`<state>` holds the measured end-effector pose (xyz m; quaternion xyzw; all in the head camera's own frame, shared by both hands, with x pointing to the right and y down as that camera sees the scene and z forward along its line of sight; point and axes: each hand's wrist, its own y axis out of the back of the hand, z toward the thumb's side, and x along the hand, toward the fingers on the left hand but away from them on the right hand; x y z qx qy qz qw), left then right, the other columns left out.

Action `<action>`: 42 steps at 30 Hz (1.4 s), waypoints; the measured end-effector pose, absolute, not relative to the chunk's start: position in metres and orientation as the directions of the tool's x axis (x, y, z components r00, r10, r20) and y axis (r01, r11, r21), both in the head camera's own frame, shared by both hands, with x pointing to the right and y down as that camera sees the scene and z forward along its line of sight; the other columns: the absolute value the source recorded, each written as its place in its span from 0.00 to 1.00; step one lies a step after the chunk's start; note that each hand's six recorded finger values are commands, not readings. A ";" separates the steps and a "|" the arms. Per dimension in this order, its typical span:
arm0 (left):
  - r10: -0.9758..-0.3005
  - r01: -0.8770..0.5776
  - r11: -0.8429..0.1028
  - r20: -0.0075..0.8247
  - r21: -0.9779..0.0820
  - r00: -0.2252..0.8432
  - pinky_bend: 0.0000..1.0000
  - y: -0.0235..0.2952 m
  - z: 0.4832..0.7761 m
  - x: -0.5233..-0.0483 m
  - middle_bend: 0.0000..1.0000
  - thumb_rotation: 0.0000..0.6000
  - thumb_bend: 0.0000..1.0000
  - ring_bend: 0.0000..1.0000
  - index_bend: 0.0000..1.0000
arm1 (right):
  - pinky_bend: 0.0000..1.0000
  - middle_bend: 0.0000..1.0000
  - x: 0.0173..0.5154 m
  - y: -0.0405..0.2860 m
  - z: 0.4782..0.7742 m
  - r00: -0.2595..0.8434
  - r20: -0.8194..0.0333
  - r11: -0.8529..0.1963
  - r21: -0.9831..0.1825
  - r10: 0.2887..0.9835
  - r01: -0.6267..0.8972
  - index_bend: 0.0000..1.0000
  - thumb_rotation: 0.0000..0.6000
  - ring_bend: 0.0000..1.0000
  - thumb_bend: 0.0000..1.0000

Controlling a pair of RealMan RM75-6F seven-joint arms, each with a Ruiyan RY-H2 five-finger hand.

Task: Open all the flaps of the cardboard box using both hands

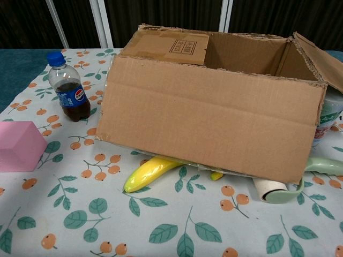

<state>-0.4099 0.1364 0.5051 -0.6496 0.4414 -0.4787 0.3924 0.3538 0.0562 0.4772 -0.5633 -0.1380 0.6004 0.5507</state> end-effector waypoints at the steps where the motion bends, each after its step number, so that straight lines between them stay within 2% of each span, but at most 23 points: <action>1: -0.949 -0.195 -0.304 0.277 -0.933 0.153 0.05 0.136 0.506 -0.410 0.00 1.00 0.15 0.00 0.00 | 0.25 0.21 0.354 0.057 0.477 0.237 -0.515 -0.357 -0.797 0.824 -0.487 0.25 1.00 0.17 0.66; 4: -0.947 -0.190 -0.307 0.281 -0.933 0.154 0.05 0.136 0.507 -0.409 0.00 1.00 0.15 0.00 0.00 | 0.24 0.15 0.356 0.060 0.479 0.220 -0.480 -0.363 -0.833 0.849 -0.417 0.18 1.00 0.14 0.59; 9: -0.946 -0.167 -0.303 0.276 -0.938 0.171 0.05 0.127 0.508 -0.406 0.00 1.00 0.15 0.00 0.00 | 0.23 0.04 0.363 0.074 0.486 0.163 -0.407 -0.355 -0.894 0.899 -0.274 0.02 1.00 0.08 0.37; 13: -0.941 -0.149 -0.314 0.286 -0.938 0.180 0.05 0.119 0.511 -0.403 0.00 1.00 0.15 0.00 0.00 | 0.23 0.00 0.373 0.092 0.493 0.091 -0.356 -0.337 -0.925 0.930 -0.174 0.00 1.00 0.03 0.27; 18: -0.930 -0.106 -0.331 0.305 -0.938 0.207 0.05 0.106 0.516 -0.395 0.00 1.00 0.16 0.00 0.00 | 0.23 0.00 0.386 0.119 0.501 -0.001 -0.301 -0.300 -0.951 0.954 -0.077 0.00 1.00 0.01 0.26; 25: -0.895 -0.051 -0.357 0.326 -0.933 0.305 0.07 0.080 0.518 -0.367 0.00 1.00 0.40 0.00 0.00 | 0.23 0.00 0.403 0.152 0.516 -0.067 -0.236 -0.239 -0.970 0.969 -0.034 0.00 1.00 0.01 0.28; 29: -0.846 0.002 -0.379 0.347 -0.926 0.404 0.18 0.058 0.517 -0.336 0.04 1.00 0.53 0.06 0.03 | 0.23 0.00 0.408 0.164 0.527 -0.057 -0.216 -0.218 -0.975 0.975 -0.034 0.00 1.00 0.01 0.32; 36: -0.747 0.129 -0.351 0.360 -0.928 0.559 0.20 0.021 0.514 -0.278 0.08 1.00 0.66 0.07 0.09 | 0.23 0.00 0.417 0.177 0.544 -0.023 -0.181 -0.182 -0.983 0.983 -0.015 0.00 1.00 0.01 0.34; 42: -0.661 0.228 -0.305 0.378 -0.925 0.648 0.28 0.000 0.517 -0.233 0.16 1.00 0.81 0.13 0.16 | 0.23 0.00 0.420 0.178 0.549 -0.023 -0.162 -0.161 -0.986 0.987 0.036 0.00 1.00 0.01 0.36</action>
